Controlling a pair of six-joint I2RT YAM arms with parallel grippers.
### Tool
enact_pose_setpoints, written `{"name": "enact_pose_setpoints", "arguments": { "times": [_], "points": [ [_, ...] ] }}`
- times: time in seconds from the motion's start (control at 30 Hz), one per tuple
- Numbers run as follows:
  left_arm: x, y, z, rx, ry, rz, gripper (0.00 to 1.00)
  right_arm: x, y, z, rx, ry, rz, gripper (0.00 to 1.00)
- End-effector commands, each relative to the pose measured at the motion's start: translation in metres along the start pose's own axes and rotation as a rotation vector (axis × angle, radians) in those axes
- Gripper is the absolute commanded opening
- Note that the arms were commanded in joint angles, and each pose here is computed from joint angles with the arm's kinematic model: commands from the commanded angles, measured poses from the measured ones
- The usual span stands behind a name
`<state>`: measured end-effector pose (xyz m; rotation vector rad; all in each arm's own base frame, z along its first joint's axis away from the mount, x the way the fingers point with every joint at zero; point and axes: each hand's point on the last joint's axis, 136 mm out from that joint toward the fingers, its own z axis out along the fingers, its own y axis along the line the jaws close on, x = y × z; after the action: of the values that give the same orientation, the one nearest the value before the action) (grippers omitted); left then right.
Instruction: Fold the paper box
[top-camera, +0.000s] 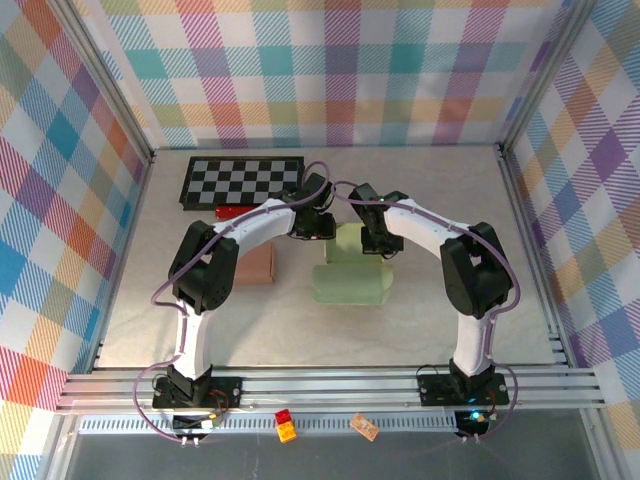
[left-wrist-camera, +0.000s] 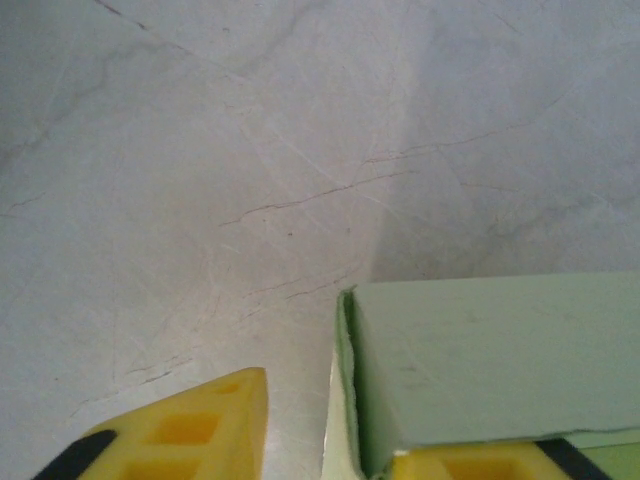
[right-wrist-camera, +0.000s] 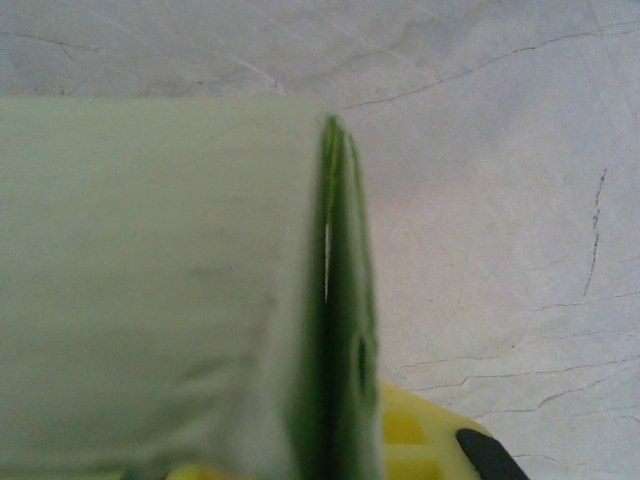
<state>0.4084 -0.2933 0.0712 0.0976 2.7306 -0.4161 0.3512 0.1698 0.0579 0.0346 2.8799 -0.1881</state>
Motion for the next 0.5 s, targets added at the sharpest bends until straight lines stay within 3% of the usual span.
{"name": "enact_pose_setpoints", "arguments": {
  "times": [0.0,0.1,0.37,0.43,0.47],
  "points": [
    [0.0095,0.0035,0.0027,-0.027,0.034,0.027,0.19,0.0009,0.0038,-0.0039,-0.004,0.018,-0.011,0.00],
    [0.0122,0.0041,0.0037,-0.039,0.033,0.038,0.08,0.0010,0.0045,-0.0036,-0.006,0.023,-0.008,0.00],
    [0.0107,-0.0039,-0.0014,-0.052,0.007,0.067,0.04,0.0033,0.0071,-0.0040,-0.012,0.048,0.007,0.00],
    [0.0105,-0.0046,-0.0018,-0.052,0.006,0.063,0.06,0.0045,0.0076,-0.0035,-0.014,0.057,0.015,0.00],
    [0.0104,-0.0051,-0.0031,-0.054,0.005,0.063,0.15,0.0052,0.0082,-0.0037,-0.017,0.061,0.019,0.00]
  ]
}}
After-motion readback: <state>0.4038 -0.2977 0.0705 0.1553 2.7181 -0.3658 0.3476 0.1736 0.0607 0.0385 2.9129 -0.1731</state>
